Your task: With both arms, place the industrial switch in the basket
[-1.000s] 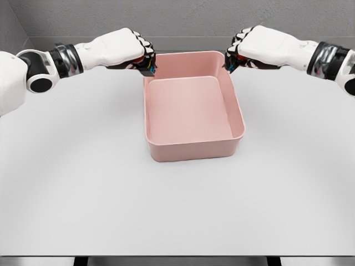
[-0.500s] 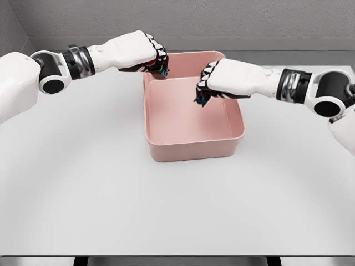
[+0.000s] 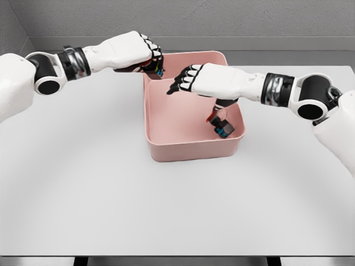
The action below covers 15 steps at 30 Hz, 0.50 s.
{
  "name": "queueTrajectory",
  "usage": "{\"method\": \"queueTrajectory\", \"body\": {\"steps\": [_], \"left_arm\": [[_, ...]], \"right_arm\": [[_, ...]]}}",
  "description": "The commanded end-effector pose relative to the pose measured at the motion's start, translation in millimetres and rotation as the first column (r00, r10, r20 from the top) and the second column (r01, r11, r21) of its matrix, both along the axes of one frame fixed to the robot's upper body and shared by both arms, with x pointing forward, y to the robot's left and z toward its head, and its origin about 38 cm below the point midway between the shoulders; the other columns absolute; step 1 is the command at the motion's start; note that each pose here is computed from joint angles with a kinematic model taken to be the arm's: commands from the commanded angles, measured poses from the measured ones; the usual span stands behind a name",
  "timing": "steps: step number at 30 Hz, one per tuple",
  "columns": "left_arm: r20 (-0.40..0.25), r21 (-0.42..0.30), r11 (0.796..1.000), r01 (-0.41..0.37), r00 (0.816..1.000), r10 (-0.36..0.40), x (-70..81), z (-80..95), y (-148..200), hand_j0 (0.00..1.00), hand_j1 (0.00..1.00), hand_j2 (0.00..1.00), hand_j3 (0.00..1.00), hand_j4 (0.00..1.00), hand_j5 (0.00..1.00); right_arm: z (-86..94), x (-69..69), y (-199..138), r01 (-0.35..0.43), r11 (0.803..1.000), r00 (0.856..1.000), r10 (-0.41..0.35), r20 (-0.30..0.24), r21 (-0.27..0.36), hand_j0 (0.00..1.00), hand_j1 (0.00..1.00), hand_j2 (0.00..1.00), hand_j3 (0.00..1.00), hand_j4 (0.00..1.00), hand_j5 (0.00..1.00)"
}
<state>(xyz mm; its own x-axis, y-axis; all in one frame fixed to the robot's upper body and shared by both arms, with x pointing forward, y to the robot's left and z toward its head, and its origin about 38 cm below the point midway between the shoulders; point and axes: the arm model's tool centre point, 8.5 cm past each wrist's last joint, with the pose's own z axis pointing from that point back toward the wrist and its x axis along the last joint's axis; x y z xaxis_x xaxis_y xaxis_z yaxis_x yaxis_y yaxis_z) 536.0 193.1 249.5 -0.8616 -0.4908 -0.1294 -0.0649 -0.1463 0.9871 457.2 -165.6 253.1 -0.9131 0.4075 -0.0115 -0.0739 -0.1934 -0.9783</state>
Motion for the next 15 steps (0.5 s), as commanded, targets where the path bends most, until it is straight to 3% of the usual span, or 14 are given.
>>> {"method": "queueTrajectory", "body": {"steps": [1,7,9,15], "left_arm": [[0.000,-0.006,1.000,-0.013,1.000,0.013,0.6,2.1,7.3,0.40,0.40,0.40,0.40,0.40,0.40],[0.004,-0.013,1.000,-0.024,1.000,0.024,1.3,4.4,11.9,0.40,0.40,0.40,0.40,0.40,0.40],[0.003,-0.015,1.000,-0.023,1.000,0.023,1.3,4.5,11.0,0.40,0.40,0.40,0.40,0.40,0.40],[-0.001,-0.038,0.999,0.032,0.999,-0.032,-0.1,4.2,-21.6,0.40,0.40,0.40,0.40,0.40,0.40]], "right_arm": [[0.5,-0.3,1.7,-0.002,1.000,1.000,0.002,-0.002,0.012,1.00,1.00,1.00,1.00,1.00,1.00],[3.3,1.4,-8.5,0.018,1.000,1.000,-0.018,0.004,0.005,1.00,1.00,1.00,1.00,1.00,1.00],[17.5,5.7,-46.3,0.087,0.996,0.996,-0.087,0.022,0.000,1.00,1.00,1.00,1.00,1.00,1.00],[19.5,-2.2,-127.5,0.233,0.970,0.972,-0.232,0.029,-0.073,1.00,1.00,1.00,1.00,1.00,1.00]]}}
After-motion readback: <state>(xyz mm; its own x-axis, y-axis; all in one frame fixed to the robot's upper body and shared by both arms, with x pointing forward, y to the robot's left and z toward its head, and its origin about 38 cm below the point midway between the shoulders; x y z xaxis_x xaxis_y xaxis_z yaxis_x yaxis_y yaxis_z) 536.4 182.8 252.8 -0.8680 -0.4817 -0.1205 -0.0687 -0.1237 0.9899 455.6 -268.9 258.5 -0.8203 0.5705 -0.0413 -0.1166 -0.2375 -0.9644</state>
